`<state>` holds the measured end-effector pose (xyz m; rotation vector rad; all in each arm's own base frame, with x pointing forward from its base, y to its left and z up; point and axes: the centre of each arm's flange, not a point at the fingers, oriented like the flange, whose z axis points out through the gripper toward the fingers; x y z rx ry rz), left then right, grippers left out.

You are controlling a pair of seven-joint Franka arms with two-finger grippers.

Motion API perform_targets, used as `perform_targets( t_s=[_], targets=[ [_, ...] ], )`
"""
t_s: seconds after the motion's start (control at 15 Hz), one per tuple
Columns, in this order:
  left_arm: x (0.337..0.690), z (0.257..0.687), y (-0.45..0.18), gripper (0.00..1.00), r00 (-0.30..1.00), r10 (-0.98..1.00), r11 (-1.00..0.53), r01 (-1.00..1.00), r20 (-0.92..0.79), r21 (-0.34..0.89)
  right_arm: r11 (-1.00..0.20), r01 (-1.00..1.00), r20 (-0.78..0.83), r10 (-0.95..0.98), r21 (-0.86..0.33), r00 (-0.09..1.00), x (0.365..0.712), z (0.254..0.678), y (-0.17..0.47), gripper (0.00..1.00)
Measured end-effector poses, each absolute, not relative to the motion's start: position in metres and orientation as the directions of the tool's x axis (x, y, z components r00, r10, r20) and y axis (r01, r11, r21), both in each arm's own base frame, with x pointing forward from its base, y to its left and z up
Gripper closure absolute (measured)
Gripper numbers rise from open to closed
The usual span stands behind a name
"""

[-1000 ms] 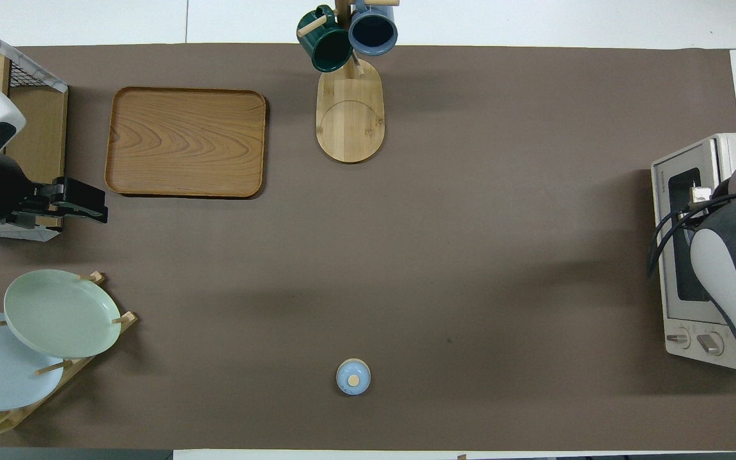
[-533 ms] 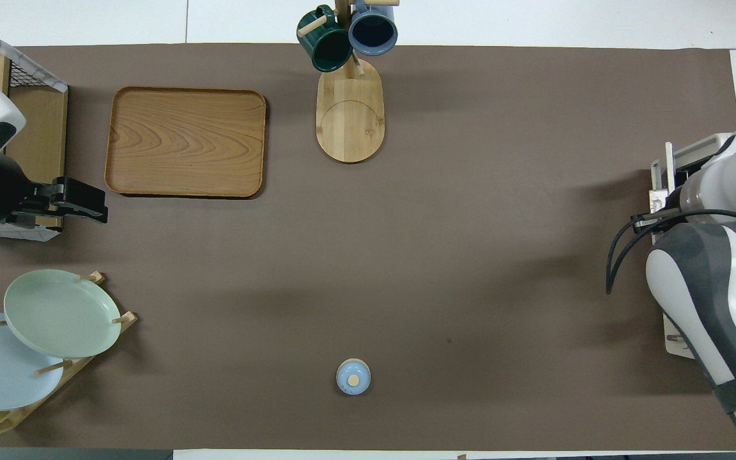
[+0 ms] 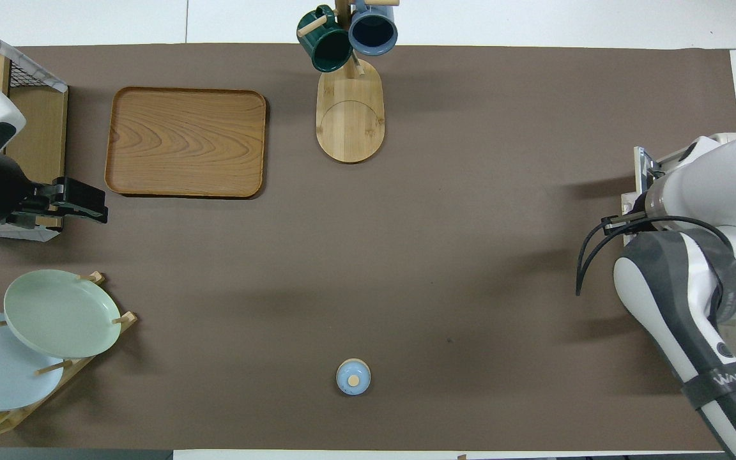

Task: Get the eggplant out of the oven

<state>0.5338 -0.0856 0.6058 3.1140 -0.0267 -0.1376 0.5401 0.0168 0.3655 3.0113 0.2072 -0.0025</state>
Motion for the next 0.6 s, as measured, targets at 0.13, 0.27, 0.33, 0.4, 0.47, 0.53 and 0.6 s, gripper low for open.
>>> perform_targets(
  t_s=[0.13,0.27,0.33,0.4,0.47,0.53,0.6],
  targets=[
    [0.534,0.606,-0.086,0.00,0.996,-0.018,-1.000,-0.016,-0.088,0.025,-0.984,0.133,-0.010,0.133,0.117,0.991,0.540,0.356,0.020,0.99],
    [0.534,0.606,-0.086,0.00,0.996,-0.018,-1.000,-0.016,-0.088,0.025,-0.988,0.119,-0.010,0.118,0.102,0.993,0.542,0.349,0.020,0.99],
    [0.534,0.606,-0.086,0.00,0.996,-0.018,-1.000,-0.016,-0.088,0.025,-0.989,0.116,-0.010,0.115,0.095,0.993,0.542,0.344,0.020,0.99],
    [0.534,0.606,-0.086,0.00,0.996,-0.018,-1.000,-0.016,-0.088,0.025,-0.989,0.115,-0.009,0.115,0.090,0.993,0.543,0.336,0.021,0.99],
    [0.534,0.606,-0.086,0.00,0.996,-0.018,-1.000,-0.016,-0.088,0.025,-0.990,0.112,-0.009,0.111,0.085,0.994,0.544,0.327,0.022,0.99],
    [0.534,0.606,-0.086,0.00,0.996,-0.018,-1.000,-0.016,-0.088,0.025,-0.991,0.104,-0.012,0.104,0.081,0.995,0.545,0.318,0.023,0.99],
    [0.534,0.606,-0.086,0.00,0.996,-0.018,-1.000,-0.016,-0.088,0.025,-0.992,0.101,-0.014,0.100,0.079,0.995,0.546,0.311,0.024,0.99]
  ],
)
